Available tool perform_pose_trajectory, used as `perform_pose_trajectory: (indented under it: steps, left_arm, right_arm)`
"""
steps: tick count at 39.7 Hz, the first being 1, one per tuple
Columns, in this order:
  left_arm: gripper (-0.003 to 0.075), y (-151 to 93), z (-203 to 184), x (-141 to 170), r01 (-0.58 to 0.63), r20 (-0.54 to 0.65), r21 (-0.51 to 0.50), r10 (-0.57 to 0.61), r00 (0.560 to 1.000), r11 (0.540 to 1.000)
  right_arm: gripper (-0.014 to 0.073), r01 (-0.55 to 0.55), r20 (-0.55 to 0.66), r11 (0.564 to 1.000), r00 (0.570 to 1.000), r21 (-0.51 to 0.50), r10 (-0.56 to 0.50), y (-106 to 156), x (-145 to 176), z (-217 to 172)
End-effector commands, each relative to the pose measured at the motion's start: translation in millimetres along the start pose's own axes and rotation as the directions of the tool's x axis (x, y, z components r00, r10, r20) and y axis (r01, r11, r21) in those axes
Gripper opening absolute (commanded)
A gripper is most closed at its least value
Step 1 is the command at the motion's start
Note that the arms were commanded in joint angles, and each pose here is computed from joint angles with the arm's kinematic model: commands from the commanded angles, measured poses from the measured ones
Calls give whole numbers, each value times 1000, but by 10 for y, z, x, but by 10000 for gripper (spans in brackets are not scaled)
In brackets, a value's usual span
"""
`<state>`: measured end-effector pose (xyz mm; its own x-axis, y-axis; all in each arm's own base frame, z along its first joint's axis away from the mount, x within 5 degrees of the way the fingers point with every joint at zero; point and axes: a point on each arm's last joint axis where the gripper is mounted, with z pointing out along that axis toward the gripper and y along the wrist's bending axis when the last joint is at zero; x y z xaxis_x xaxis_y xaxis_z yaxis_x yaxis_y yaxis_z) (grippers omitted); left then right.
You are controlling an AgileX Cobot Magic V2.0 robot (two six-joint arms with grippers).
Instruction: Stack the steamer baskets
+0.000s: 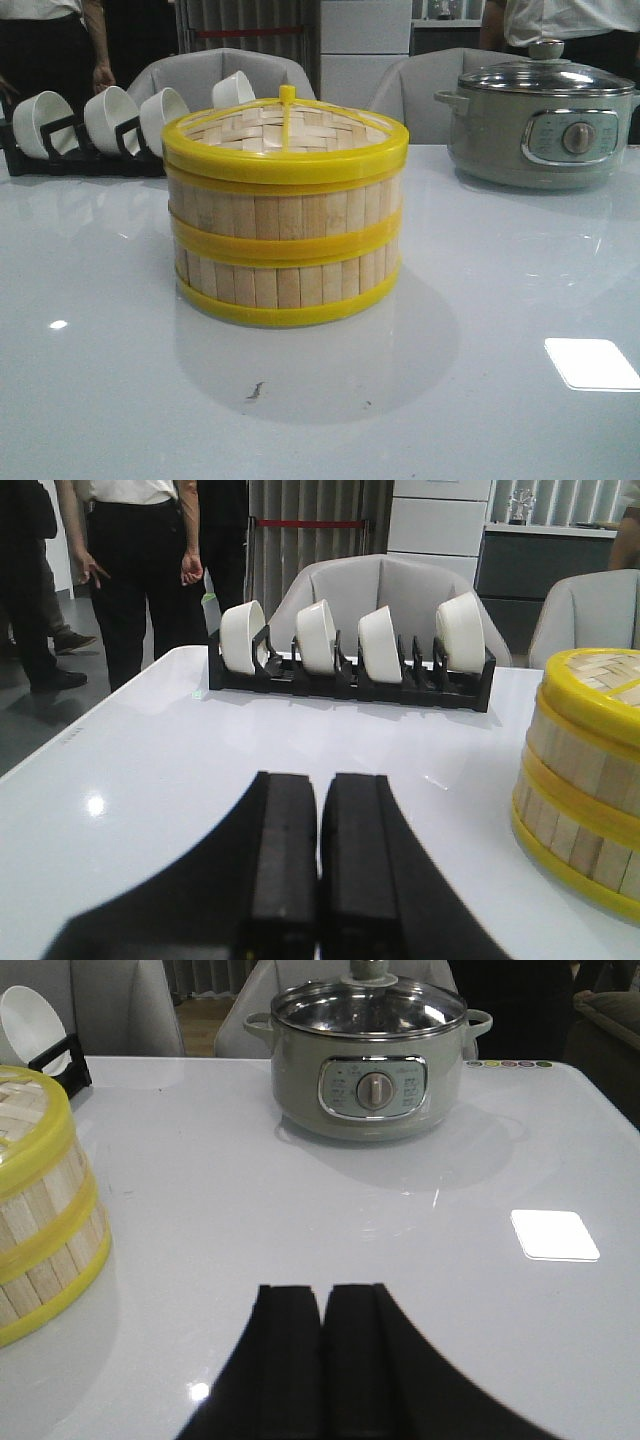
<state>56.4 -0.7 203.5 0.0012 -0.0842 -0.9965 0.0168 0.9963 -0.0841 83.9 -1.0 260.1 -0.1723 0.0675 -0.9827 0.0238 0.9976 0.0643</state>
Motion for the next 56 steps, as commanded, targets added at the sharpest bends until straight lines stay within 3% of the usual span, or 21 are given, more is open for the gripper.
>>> perform_pose_trajectory:
  steps: [1,17,35,56]
  left_arm:
    - [98,-15,-15,-87,4,103,17,-6,995,1000]
    - [98,-15,-15,-87,4,103,17,-6,995,1000]
    - [98,-15,-15,-87,4,103,17,-6,995,1000]
    - [98,-15,-14,-86,4,101,17,-6,995,1000]
  right_arm:
    - [55,2,106,1000,994,3,-3,2,-164,-18]
    - [55,-30,141,999,989,-18,32,14,-148,-79]
    - [55,-68,171,997,982,-38,74,-30,643,-185]
    - [55,-68,156,997,985,-39,74,-29,651,-182]
